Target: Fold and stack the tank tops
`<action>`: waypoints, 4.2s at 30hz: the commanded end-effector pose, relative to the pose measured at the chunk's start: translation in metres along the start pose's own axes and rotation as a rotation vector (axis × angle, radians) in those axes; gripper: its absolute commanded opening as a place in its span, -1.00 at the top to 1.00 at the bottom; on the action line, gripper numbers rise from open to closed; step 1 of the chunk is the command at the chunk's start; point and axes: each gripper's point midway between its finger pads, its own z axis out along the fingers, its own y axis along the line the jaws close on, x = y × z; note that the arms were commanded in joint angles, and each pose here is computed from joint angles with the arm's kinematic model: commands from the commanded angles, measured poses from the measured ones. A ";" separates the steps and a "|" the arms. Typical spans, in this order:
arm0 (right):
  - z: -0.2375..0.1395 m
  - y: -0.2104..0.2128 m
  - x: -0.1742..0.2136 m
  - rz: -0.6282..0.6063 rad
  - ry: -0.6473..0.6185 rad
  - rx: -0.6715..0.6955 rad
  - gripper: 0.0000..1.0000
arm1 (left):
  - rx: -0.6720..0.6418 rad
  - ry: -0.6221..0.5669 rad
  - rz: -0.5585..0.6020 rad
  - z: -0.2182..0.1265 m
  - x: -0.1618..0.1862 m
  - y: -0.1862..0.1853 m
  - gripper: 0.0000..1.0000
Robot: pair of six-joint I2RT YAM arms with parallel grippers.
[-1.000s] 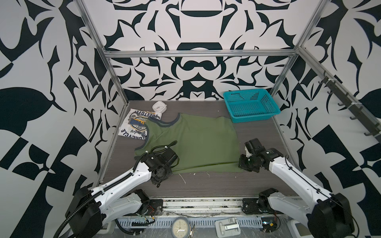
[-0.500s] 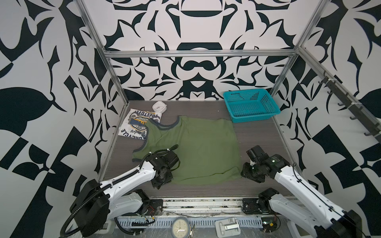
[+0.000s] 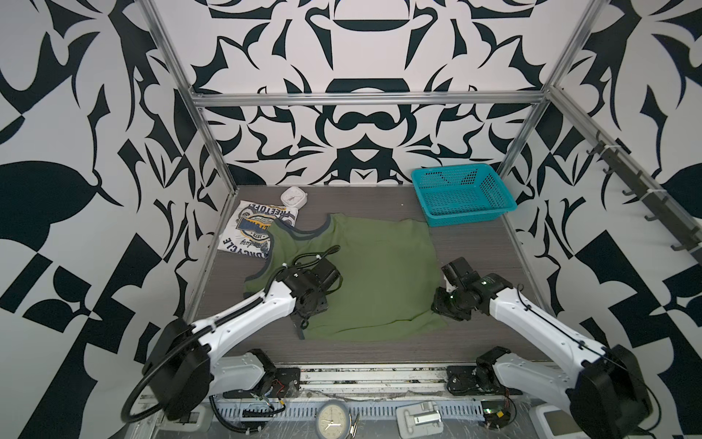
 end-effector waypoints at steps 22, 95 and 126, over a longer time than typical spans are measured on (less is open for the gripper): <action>-0.012 -0.007 0.023 -0.072 0.038 0.083 0.99 | -0.083 0.126 0.016 0.067 0.010 -0.005 -0.08; 0.081 0.050 -0.038 -0.291 0.137 0.156 0.13 | -0.093 0.214 -0.118 0.073 0.010 0.039 -0.55; -0.018 0.097 -0.166 -0.182 -0.202 -0.071 0.20 | 0.177 -0.032 -0.092 0.046 -0.227 -0.060 -0.24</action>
